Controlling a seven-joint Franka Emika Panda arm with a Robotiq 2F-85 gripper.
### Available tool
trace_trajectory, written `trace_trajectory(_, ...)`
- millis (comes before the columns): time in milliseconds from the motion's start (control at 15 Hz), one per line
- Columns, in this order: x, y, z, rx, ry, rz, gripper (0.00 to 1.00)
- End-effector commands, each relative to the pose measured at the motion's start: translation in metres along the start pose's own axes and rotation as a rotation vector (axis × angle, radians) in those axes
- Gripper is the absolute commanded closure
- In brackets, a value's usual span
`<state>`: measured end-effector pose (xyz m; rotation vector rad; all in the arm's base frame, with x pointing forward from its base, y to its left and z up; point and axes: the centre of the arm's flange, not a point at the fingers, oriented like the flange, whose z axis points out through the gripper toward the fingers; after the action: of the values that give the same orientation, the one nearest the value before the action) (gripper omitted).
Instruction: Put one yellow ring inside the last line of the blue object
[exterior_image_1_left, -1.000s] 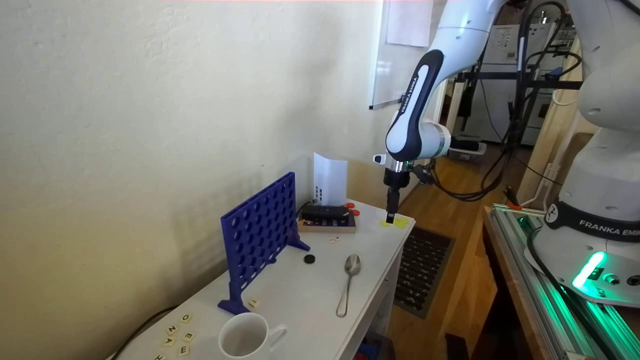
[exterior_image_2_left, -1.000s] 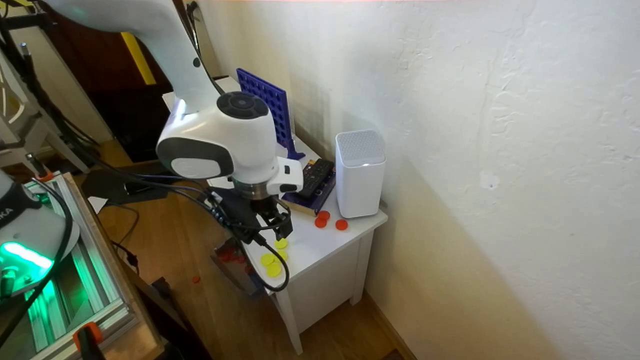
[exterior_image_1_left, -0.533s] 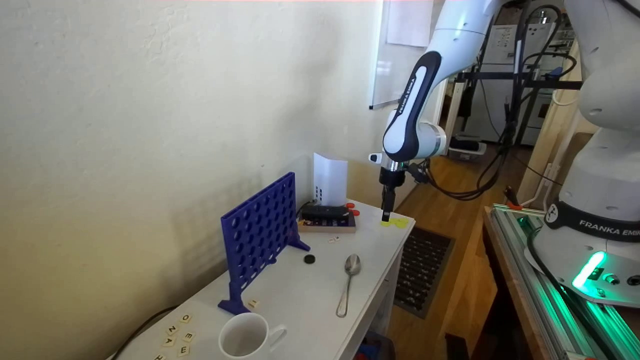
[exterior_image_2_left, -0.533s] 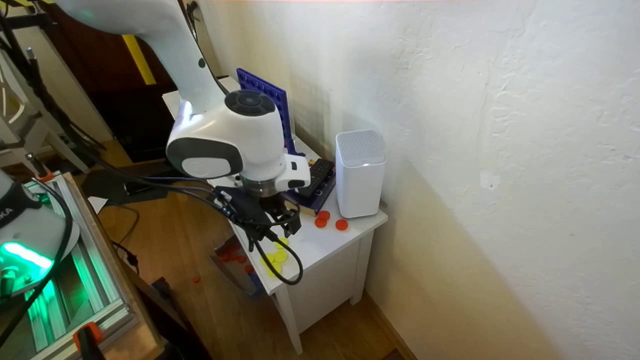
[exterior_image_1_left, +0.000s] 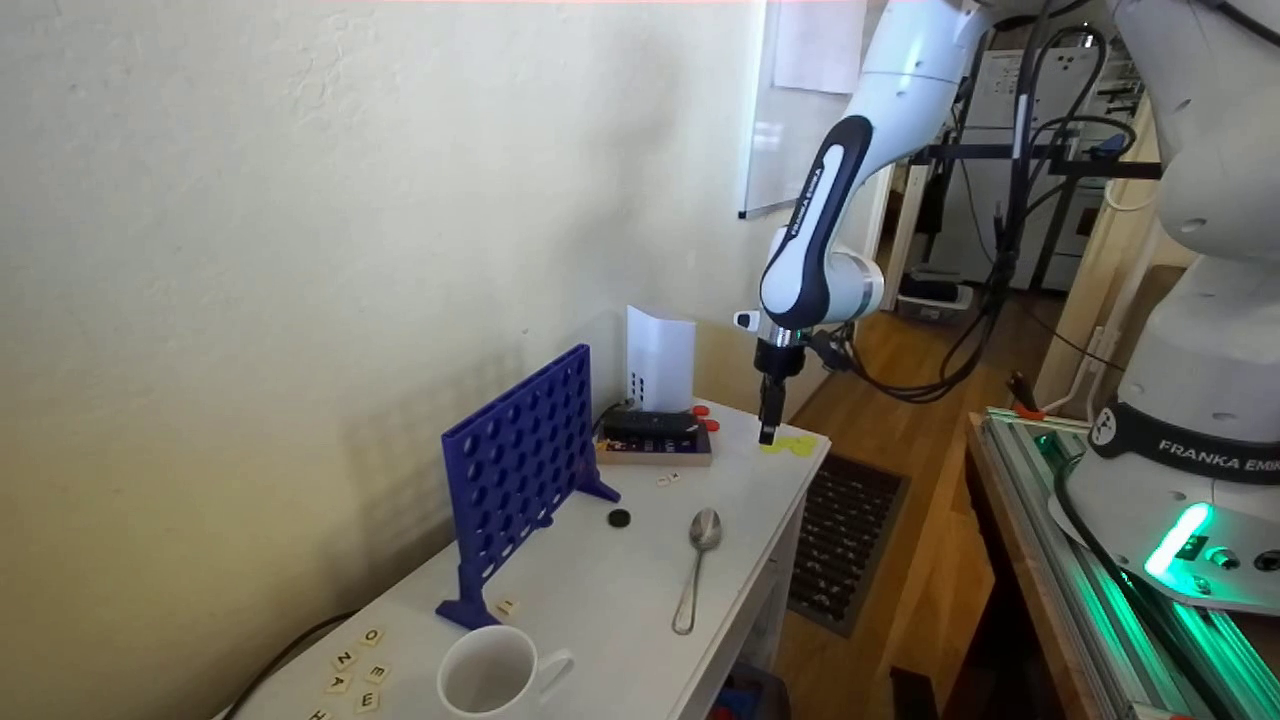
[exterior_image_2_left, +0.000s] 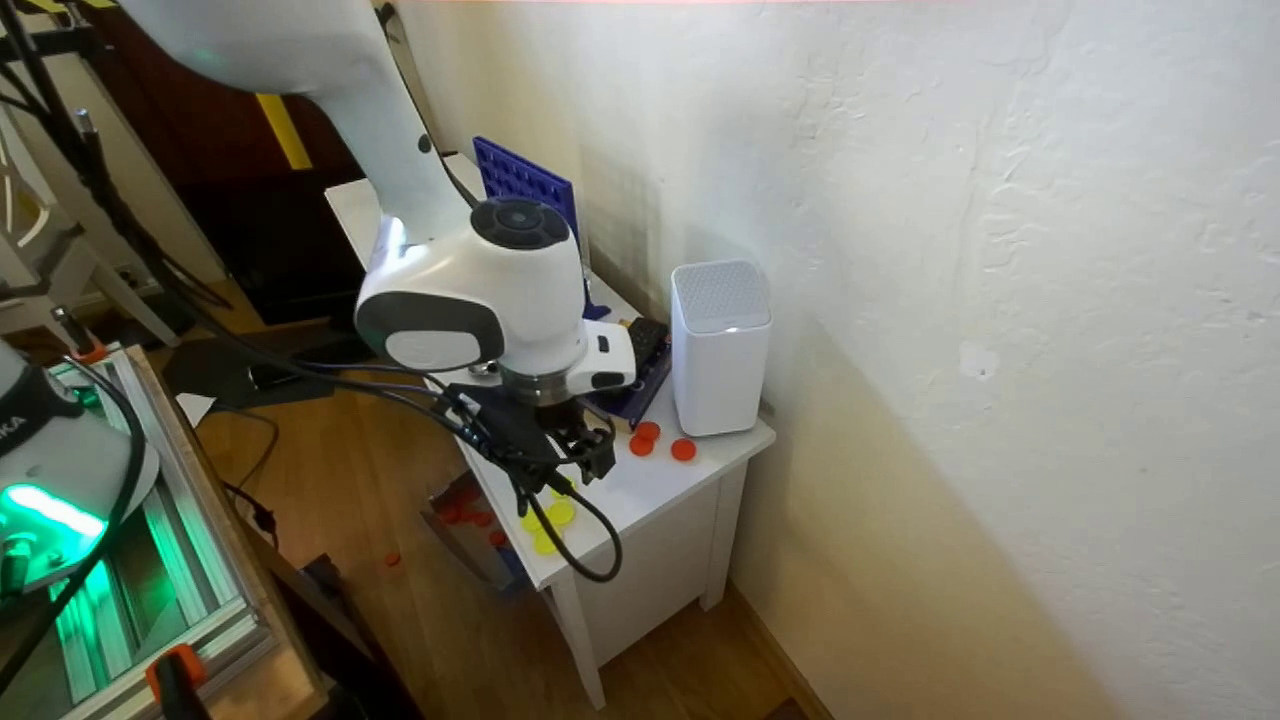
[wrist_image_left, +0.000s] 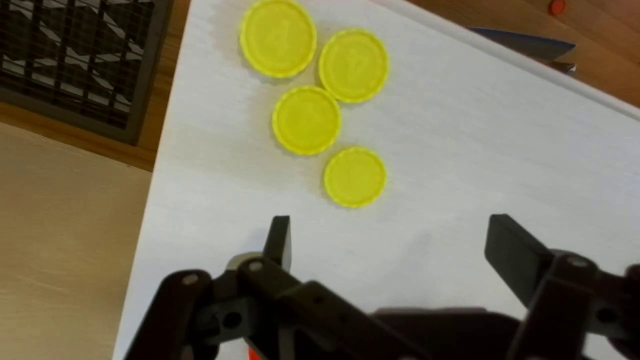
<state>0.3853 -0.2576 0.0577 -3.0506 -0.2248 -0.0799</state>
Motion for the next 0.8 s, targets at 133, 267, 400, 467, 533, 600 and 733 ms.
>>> trace_trajectory(133, 0.0013, 0.0129, 0.0154, -0.017, -0.010, 0.000, 0.00)
trace_trajectory(267, 0.0002, 0.0150, 0.0168, -0.018, -0.013, 0.000, 0.06)
trace_trajectory(400, -0.0009, 0.0155, 0.0170, -0.019, -0.017, 0.004, 0.09)
trace_trajectory(467, -0.0017, 0.0155, 0.0174, -0.019, -0.019, 0.006, 0.08)
trace_trajectory(533, -0.0027, 0.0157, 0.0182, -0.019, -0.022, 0.010, 0.10)
trace_trajectory(600, -0.0036, 0.0157, 0.0190, -0.018, -0.025, 0.011, 0.10)
trace_trajectory(733, -0.0056, 0.0156, 0.0207, -0.017, -0.031, 0.016, 0.08)
